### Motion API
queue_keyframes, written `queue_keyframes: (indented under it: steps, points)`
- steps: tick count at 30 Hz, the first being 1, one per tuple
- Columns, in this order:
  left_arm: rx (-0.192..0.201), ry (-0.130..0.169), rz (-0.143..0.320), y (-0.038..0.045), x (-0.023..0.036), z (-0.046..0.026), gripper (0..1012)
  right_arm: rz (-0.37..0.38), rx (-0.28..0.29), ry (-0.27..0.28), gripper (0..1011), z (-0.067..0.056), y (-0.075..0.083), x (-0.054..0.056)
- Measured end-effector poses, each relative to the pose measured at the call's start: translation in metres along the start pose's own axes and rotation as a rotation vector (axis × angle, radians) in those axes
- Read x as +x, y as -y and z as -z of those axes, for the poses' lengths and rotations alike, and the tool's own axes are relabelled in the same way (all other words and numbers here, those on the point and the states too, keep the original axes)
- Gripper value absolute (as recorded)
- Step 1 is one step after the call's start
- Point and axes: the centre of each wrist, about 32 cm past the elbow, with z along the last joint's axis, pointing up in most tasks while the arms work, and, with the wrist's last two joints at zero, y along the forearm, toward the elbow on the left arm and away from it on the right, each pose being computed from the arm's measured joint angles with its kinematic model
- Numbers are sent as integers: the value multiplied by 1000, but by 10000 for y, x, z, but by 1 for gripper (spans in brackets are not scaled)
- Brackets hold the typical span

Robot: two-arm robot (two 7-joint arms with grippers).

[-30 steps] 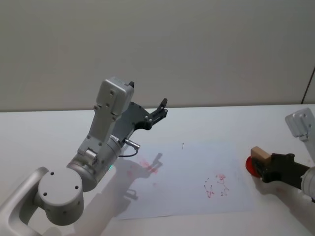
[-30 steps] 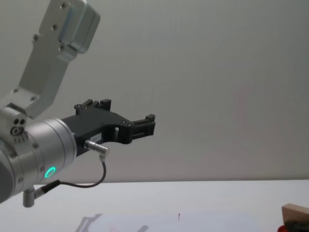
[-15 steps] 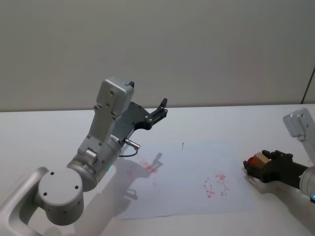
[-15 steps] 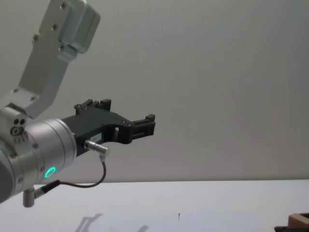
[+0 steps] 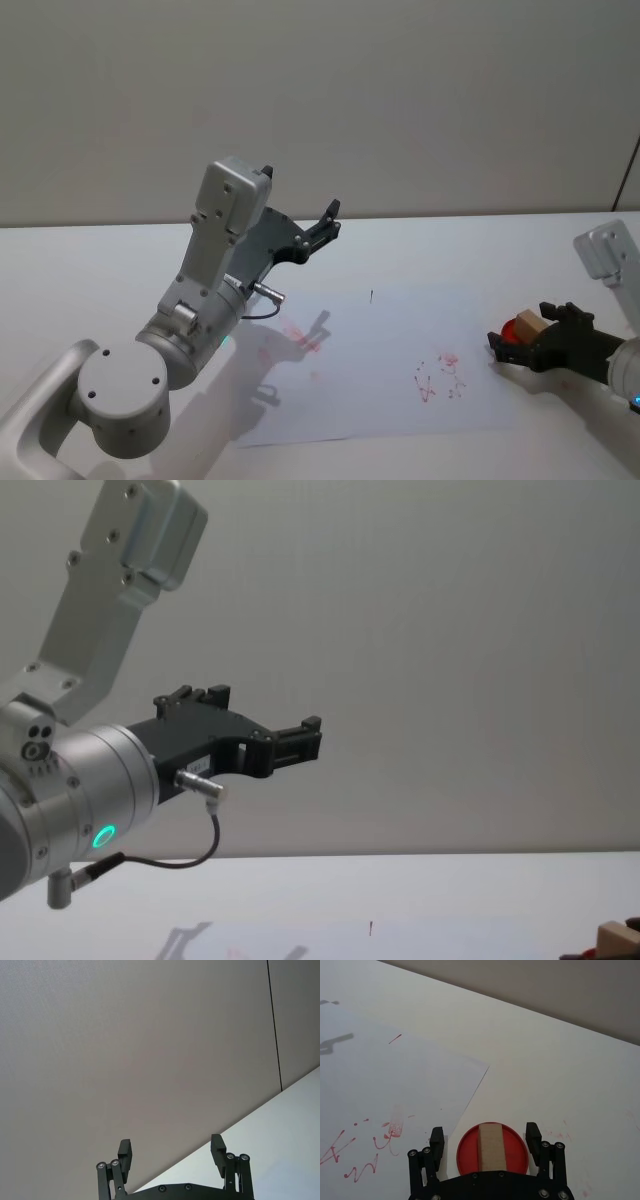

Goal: Use the one hand to pick up the stamp and affix it onto the A4 paper.

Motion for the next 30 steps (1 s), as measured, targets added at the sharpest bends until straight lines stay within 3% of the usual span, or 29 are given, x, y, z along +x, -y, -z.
queue_keyframes:
  steps: [30]
  points:
    - [0, 0, 0, 0, 0, 0, 1001, 0, 0, 1, 1001, -1, -4, 1]
